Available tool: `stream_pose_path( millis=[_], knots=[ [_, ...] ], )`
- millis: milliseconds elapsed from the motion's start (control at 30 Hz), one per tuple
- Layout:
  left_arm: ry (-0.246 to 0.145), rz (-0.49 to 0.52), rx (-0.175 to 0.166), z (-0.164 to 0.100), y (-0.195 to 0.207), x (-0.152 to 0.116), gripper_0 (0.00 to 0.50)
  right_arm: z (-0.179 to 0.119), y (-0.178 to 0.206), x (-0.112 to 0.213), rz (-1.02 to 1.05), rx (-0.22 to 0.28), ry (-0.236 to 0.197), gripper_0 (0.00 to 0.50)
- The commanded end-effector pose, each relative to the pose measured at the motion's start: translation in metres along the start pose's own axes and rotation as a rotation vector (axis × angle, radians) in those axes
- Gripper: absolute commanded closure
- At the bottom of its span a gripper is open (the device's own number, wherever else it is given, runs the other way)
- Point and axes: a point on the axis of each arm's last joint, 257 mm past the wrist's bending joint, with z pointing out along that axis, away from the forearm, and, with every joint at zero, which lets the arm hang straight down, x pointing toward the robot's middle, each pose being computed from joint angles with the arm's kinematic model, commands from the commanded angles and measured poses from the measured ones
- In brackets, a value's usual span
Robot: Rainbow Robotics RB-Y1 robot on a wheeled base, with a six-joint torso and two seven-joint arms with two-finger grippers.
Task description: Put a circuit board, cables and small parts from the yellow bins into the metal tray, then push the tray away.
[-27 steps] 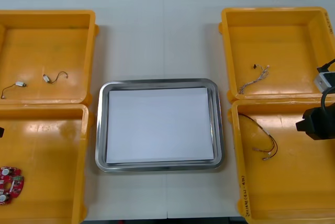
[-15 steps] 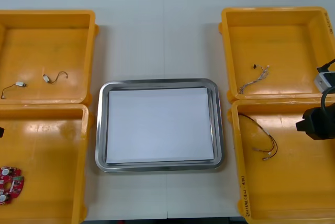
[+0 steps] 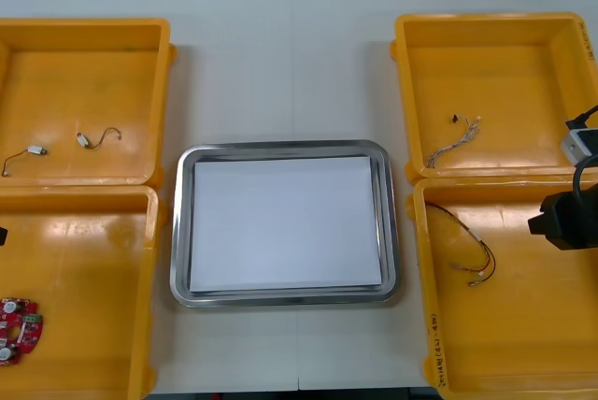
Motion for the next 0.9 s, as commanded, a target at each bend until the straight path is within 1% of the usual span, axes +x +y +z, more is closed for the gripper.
stream_pose_path(
  millis=[33, 900],
  knots=[
    [0.01, 0.097, -0.04, -0.0084, 0.0079, 0.0044, 0.0, -0.0093, -0.016, -0.0037, 0.029, 0.035, -0.017, 0.0],
    [0.01, 0.097, -0.04, -0.0084, 0.0079, 0.0044, 0.0, -0.0093, -0.016, -0.0037, 0.029, 0.035, -0.017, 0.0]
  ],
)
